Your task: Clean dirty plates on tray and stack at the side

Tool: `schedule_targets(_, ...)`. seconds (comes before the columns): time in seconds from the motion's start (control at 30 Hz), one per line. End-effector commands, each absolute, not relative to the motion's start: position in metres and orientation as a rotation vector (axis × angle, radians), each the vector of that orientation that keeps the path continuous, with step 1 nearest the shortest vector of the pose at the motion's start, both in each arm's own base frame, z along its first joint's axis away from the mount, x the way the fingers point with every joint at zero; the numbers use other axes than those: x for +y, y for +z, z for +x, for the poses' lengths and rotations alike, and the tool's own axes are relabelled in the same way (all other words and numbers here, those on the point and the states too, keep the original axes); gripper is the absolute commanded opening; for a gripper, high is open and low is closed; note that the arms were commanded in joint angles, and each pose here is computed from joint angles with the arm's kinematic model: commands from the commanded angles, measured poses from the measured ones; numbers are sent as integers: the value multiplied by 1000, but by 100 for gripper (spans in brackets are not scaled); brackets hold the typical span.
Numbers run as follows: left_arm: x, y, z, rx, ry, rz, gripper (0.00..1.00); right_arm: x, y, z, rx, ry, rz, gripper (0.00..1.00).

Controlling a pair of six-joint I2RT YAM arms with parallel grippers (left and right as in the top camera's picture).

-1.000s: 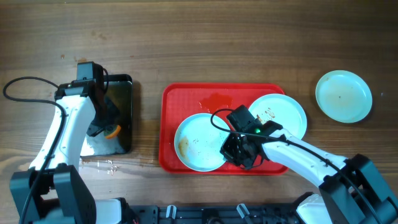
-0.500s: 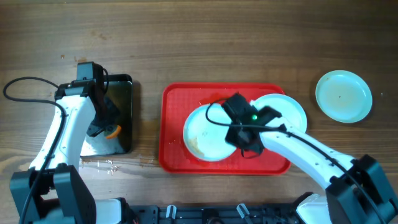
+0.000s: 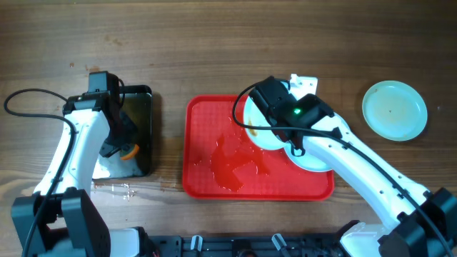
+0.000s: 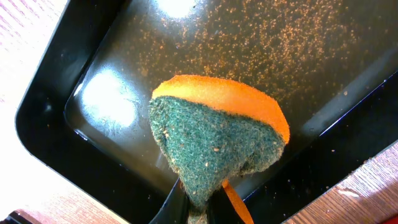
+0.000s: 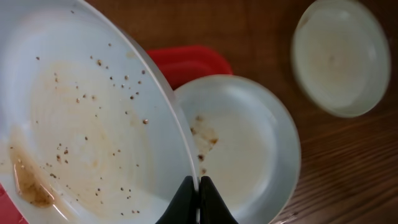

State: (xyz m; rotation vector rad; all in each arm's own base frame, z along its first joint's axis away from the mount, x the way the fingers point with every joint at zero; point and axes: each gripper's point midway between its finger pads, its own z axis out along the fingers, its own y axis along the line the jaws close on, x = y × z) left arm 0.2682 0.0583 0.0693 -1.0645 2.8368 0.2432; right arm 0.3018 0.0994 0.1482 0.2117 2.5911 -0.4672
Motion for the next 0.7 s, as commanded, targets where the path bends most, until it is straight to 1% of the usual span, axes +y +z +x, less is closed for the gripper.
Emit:
schedule_targets(0.0, 58, 67, 266, 2853, 235, -1059, 4, 82, 190, 325, 2407, -651, 143, 5)
schedule_targets(0.13, 58, 67, 266, 2852, 235, -1059, 4, 77, 230, 343, 2246, -798, 36, 5)
schedule_targets(0.23, 58, 67, 266, 2852, 235, -1059, 4, 83, 245, 350, 2172, -869, -67, 5)
schedule_targets(0.37, 58, 67, 266, 2852, 235, -1059, 4, 94, 270, 356, 2041, -993, -172, 5)
schedule_targets(0.67, 58, 67, 266, 2851, 235, -1059, 4, 128, 333, 355, 1776, -1210, -249, 5)
